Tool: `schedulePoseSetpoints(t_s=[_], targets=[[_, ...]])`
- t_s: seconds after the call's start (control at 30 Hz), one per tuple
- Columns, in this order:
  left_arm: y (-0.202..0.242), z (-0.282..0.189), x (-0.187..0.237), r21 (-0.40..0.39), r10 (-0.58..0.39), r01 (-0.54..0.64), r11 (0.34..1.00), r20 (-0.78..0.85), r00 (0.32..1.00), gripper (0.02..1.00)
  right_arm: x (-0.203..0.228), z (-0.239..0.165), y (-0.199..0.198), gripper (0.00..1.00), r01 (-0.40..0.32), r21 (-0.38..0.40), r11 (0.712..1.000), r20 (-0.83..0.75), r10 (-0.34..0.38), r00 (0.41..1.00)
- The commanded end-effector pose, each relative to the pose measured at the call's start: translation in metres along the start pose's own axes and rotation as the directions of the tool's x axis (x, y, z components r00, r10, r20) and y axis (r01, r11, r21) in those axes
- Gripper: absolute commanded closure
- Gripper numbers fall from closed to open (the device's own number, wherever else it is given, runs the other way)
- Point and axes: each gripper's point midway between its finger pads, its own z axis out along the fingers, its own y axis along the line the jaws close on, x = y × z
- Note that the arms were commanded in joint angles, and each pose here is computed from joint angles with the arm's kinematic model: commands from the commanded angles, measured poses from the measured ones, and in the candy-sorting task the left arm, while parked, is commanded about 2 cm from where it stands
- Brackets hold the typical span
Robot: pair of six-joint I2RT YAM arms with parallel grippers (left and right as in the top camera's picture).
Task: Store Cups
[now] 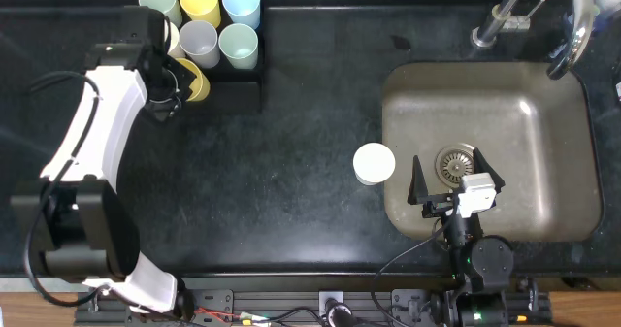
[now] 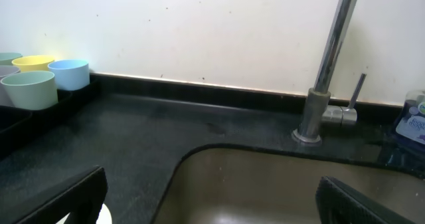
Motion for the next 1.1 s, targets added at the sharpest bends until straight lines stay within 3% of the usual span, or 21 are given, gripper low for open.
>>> schedulePoseSetpoints(t_s=[0.03, 0.6, 1.1], targets=[[-0.007, 0.002, -0.002, -0.013, -0.087, 0.088, 0.996, 0.037, 0.995, 0.98, 0.004, 0.0, 0.002, 0.005, -0.003, -0.008, 1.0, -0.001, 0.003, 1.0], [-0.013, 0.003, 0.008, 0.002, -0.415, 0.415, 0.91, 0.028, 0.91, 0.982, 0.004, 0.0, 0.002, 0.007, -0.003, -0.008, 1.0, -0.001, 0.003, 1.0], [-0.009, 0.014, 0.015, -0.041, -0.443, 0.442, 0.896, -0.001, 0.897, 0.982, 0.004, 0.0, 0.002, 0.005, -0.003, -0.008, 1.0, -0.001, 0.003, 1.0]])
